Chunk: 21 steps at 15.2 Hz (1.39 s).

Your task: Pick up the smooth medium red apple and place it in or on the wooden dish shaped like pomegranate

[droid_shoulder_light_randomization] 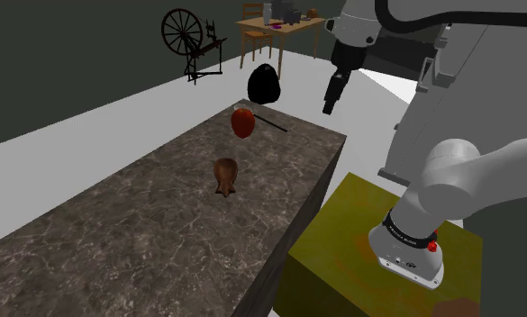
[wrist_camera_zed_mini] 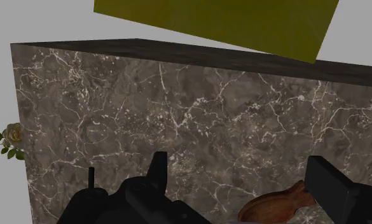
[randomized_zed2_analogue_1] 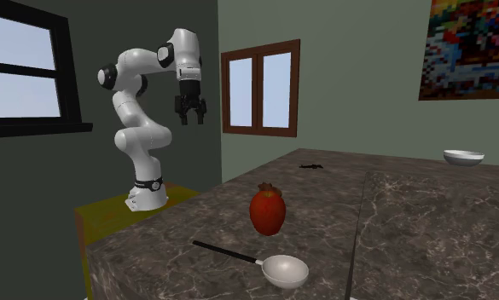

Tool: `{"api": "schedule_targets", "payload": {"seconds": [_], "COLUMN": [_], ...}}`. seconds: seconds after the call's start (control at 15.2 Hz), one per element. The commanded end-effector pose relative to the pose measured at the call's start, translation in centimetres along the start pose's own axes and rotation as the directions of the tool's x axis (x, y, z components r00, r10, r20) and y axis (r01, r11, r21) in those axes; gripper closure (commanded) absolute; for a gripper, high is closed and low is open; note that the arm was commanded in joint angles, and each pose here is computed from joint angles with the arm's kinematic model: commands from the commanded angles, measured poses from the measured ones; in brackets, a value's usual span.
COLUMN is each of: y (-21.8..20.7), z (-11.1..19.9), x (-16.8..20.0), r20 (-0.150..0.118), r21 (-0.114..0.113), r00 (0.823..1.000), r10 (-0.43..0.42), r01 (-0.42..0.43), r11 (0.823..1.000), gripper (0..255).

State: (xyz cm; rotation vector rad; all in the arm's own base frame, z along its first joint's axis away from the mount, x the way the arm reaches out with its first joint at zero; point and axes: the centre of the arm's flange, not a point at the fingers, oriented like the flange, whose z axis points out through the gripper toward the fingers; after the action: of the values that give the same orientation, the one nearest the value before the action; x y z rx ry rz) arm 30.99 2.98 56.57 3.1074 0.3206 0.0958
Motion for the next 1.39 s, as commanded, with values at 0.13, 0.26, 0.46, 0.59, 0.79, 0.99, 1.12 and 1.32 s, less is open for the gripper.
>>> {"api": "schedule_targets", "payload": {"seconds": [0.13, 0.26, 0.46, 0.59, 0.79, 0.99, 1.12, 1.32], "y": [0.8, 1.6, 2.8, 3.6, 4.8, 5.9, 6.7, 7.8], "z": [0.8, 1.6, 2.9, 3.8, 5.2, 6.6, 7.5, 9.0], "x": [2.5, 5.0, 8.7, 11.2, 14.9, 18.6, 21.1, 24.8], "r20": [0.008, 0.016, 0.029, 0.037, 0.049, 0.062, 0.07, 0.082], "r21": [-0.001, -0.002, -0.003, -0.004, -0.005, -0.006, -0.007, -0.007], "r00": [1.0, 1.0, 1.0, 0.999, 0.999, 0.998, 0.997, 0.996], "r10": [-0.003, -0.007, -0.012, -0.015, -0.02, -0.025, -0.028, -0.033], "r01": [0.003, 0.007, 0.012, 0.015, 0.02, 0.026, 0.029, 0.034], "r11": [1.0, 1.0, 1.0, 1.0, 1.0, 1.0, 1.0, 0.999], "gripper": [0, 0, 0, 0, 0, 0, 0, 0]}}
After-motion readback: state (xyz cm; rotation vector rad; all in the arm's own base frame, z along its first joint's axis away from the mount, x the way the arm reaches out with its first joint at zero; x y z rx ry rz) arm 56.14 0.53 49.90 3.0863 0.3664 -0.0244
